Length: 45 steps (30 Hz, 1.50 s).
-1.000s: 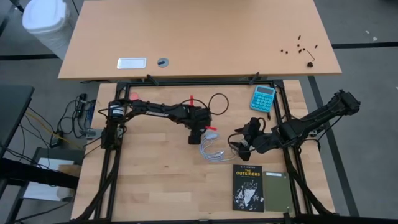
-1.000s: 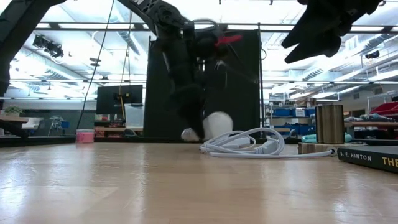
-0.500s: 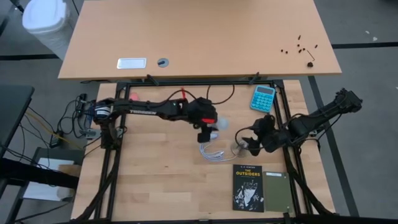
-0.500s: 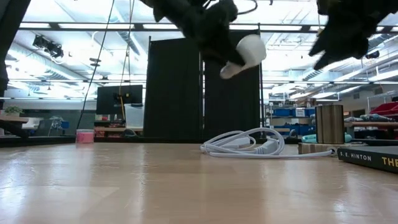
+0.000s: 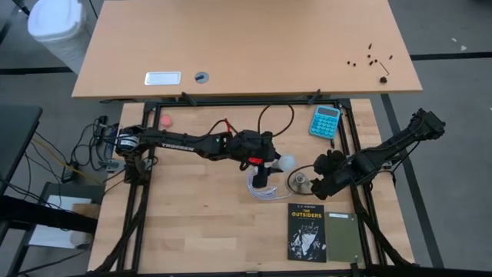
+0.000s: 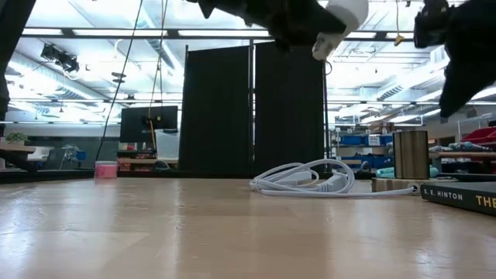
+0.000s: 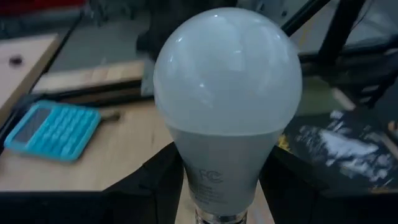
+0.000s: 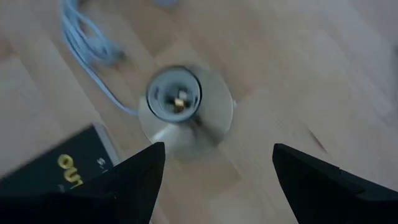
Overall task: Screw lightbulb
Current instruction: Insert the white lightbulb into the silver lamp
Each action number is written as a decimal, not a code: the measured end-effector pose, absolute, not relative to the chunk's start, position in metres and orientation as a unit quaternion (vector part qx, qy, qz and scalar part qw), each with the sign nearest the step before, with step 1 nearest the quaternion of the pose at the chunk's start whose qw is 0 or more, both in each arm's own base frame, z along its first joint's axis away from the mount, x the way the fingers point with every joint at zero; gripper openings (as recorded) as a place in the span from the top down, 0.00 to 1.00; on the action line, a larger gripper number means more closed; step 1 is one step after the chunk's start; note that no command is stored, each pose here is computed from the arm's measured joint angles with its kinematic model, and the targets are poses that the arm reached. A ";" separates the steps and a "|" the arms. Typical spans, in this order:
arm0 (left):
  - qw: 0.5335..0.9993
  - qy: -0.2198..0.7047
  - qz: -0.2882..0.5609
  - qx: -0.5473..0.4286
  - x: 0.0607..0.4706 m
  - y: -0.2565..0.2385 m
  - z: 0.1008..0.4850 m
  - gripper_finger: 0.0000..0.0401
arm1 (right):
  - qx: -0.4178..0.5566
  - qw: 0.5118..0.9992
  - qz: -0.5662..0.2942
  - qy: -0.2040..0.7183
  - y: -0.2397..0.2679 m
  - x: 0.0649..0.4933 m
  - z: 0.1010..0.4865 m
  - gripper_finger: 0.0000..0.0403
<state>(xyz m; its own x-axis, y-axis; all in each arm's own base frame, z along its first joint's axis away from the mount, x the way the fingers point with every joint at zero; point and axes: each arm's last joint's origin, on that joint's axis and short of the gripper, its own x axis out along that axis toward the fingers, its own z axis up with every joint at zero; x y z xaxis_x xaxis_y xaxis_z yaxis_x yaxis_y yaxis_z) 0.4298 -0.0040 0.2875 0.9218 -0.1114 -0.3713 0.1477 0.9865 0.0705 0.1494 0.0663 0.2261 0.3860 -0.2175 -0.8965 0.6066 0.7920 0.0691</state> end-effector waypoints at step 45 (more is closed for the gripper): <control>0.992 0.123 -0.003 -0.018 0.382 -0.005 0.190 0.51 | 0.162 0.802 -0.299 0.490 0.060 0.188 0.200 0.23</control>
<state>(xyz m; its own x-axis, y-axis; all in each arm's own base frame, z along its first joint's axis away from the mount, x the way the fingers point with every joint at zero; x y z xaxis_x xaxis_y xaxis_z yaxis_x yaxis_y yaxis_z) 0.3817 -0.0049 0.1899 0.9696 -0.0100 -0.2445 0.0010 0.9993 -0.0369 0.1882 0.0597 0.2004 0.3406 -0.3214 -0.8835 0.6393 0.7682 -0.0330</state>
